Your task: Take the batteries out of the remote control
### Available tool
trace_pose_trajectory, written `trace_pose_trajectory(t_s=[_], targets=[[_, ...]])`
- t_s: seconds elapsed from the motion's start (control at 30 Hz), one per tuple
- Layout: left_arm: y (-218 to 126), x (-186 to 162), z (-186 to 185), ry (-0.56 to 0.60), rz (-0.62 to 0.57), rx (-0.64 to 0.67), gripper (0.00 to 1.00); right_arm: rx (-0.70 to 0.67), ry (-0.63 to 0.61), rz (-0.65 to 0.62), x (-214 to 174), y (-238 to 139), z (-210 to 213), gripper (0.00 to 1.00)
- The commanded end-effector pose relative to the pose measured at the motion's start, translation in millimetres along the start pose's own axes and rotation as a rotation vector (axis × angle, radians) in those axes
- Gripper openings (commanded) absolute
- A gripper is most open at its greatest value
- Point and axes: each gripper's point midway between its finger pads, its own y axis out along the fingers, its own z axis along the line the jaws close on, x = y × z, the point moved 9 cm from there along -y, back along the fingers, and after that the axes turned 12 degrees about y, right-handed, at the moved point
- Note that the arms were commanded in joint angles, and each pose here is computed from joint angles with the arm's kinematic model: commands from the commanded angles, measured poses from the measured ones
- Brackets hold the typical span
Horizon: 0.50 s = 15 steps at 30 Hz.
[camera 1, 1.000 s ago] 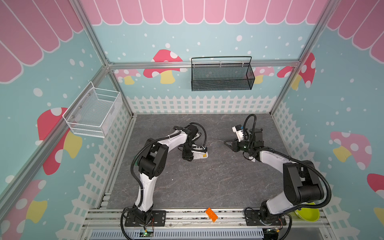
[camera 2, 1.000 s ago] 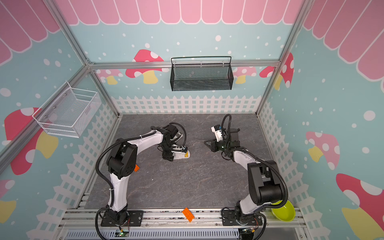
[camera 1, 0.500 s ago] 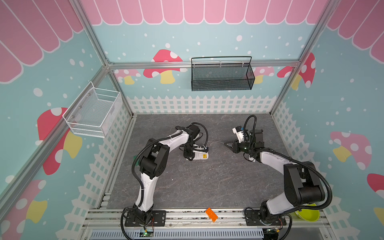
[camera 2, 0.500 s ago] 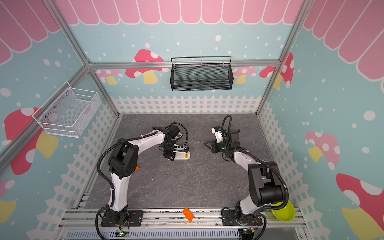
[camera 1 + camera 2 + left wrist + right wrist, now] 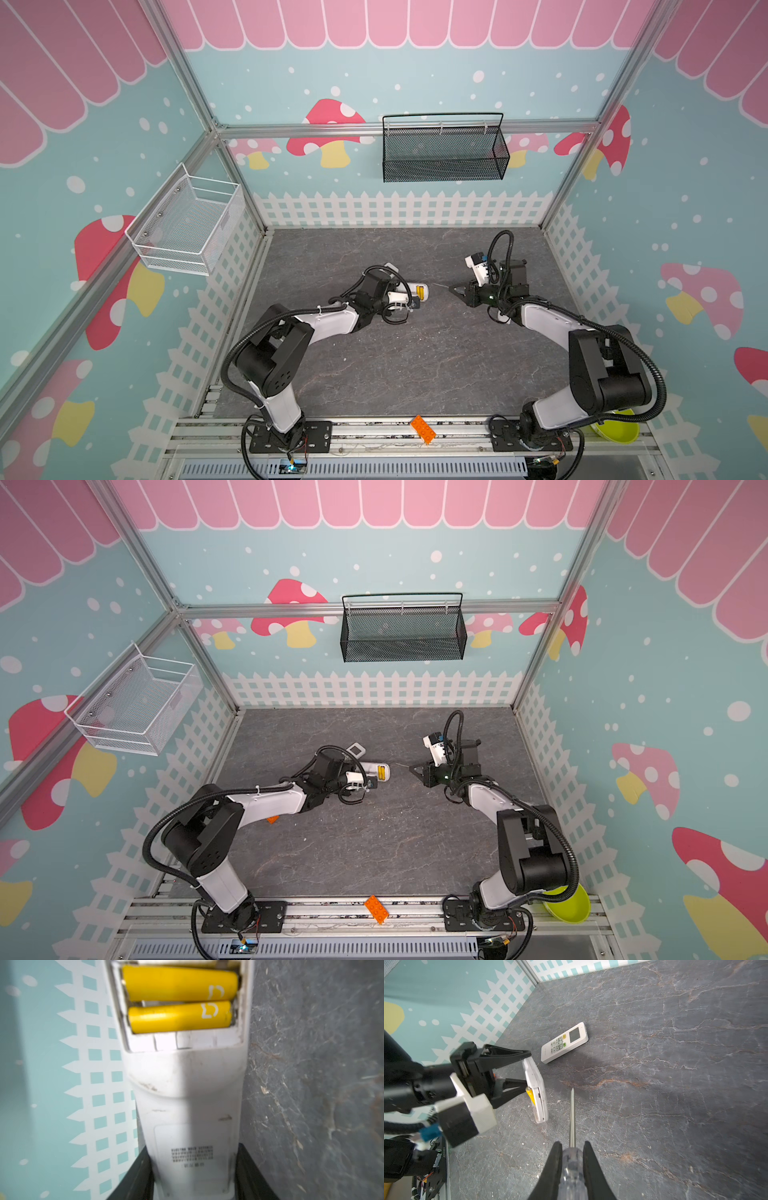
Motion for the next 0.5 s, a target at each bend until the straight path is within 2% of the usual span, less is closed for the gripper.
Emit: trace_pose_trajectory(t_s=[0.0,0.07,0.2,0.33,0.47], targets=[[3.3,6.5,13.8,0.128,0.018,0.389,0.0,-0.007,-0.02,0.008,-4.6,-0.5,-2.0,0.0],[8.1,7.6,8.4,0.165,0.029,0.484,0.0,-0.011,-0.021,0.016,-6.1,2.3,-3.1,0.0],[15.9,7.4,-0.4,0.223,0.048,0.587,0.0,-0.018,-0.019,0.045,-10.6,11.6,-6.1,0.0],[20.8,8.5,-8.4,0.266,0.039,0.599,0.0,-0.023,-0.02,0.07,-14.1,21.0,-9.2,0.0],[25.2,6.4,-11.3,0.282,0.055,0.589,0.0,-0.102,-0.034,0.06,-8.9,26.4,-19.8,0.0]])
